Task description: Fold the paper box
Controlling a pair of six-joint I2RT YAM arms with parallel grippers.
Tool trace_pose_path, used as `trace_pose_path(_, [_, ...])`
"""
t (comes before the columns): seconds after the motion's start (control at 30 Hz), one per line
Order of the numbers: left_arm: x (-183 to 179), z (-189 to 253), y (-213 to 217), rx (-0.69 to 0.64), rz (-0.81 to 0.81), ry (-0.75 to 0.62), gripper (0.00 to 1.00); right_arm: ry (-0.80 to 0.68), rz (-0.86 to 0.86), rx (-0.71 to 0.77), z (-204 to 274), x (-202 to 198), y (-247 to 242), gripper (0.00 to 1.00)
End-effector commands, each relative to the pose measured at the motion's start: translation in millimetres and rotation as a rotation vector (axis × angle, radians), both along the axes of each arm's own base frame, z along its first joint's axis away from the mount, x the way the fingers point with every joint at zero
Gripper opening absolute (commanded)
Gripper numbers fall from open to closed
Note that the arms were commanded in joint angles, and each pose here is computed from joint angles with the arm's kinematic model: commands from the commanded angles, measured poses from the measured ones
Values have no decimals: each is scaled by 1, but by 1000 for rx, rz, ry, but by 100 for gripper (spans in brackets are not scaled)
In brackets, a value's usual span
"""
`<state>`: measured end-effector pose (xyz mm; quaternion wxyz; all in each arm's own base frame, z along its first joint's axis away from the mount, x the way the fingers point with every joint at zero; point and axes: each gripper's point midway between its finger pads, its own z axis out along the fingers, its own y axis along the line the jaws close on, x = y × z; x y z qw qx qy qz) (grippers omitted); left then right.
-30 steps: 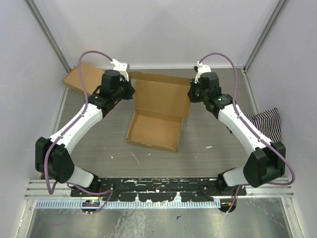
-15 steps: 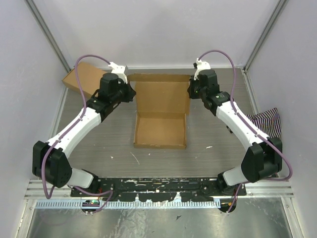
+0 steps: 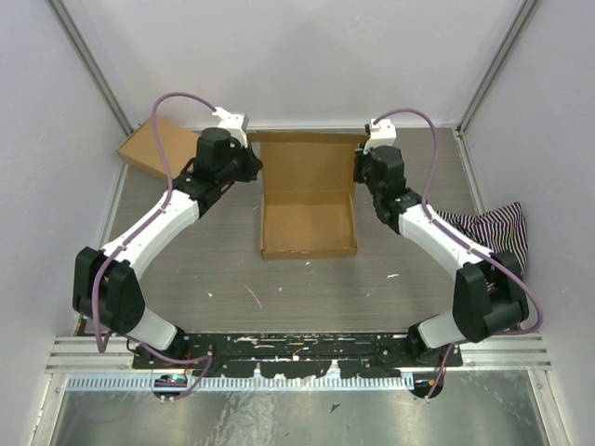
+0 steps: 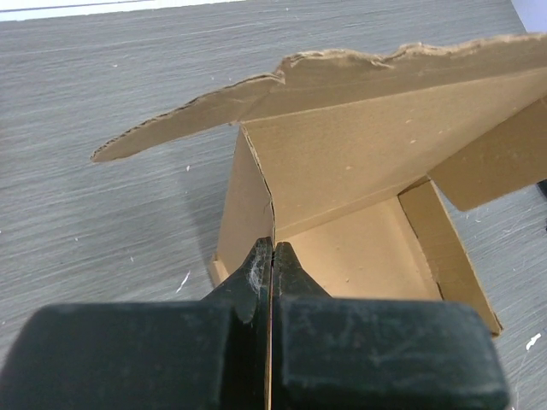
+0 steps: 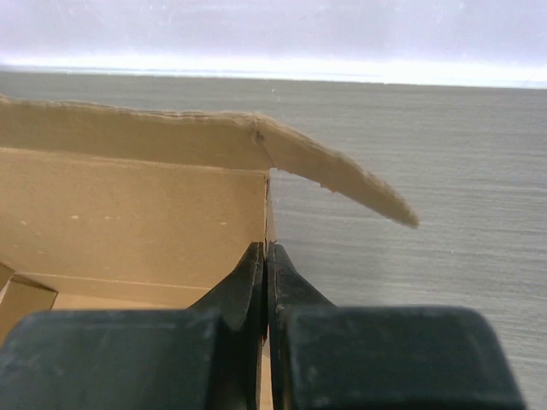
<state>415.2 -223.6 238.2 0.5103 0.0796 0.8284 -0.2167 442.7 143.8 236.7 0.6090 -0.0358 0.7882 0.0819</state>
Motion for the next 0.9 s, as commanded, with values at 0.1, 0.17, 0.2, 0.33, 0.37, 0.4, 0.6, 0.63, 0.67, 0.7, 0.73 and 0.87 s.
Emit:
trace_pose_path(0.1, [10, 23, -23, -21, -71, -95, 0, -295, -49, 85, 42, 3, 5, 1])
trace_pose_path(0.17, [8, 18, -22, -16, -72, -85, 0, -290, -48, 86, 34, 2, 5, 1])
trace_pose_path(0.2, [5, 15, -21, -13, -73, -80, 0, -293, -48, 92, 32, 1, 6, 1])
trace_pose_path(0.33, [-8, 11, -15, -4, -64, -78, 0, -278, -57, 124, 28, -11, 7, 1])
trace_pose_path(0.37, [-11, 11, -14, -3, -61, -77, 0, -276, -58, 126, 27, -15, 7, 1])
trace_pose_path(0.4, [-14, 9, -13, -3, -60, -73, 0, -274, -59, 131, 26, -19, 8, 2])
trace_pose_path(0.6, [-35, -2, -12, 8, -71, -49, 0, -239, -50, 115, 12, -37, 12, 2])
trace_pose_path(0.63, [-40, -3, -14, 12, -75, -48, 0, -229, -49, 117, 9, -40, 13, 2])
trace_pose_path(0.67, [-43, -4, -14, 17, -79, -46, 0, -217, -44, 117, 6, -43, 14, 2])
trace_pose_path(0.7, [-46, -6, -15, 22, -80, -46, 0, -203, -39, 115, 2, -47, 15, 2])
trace_pose_path(0.73, [-49, -8, -15, 26, -82, -44, 0, -191, -37, 112, -2, -50, 15, 2])
trace_pose_path(0.87, [-60, -16, -12, 38, -79, -25, 0, -139, -28, 114, -22, -66, 16, 2])
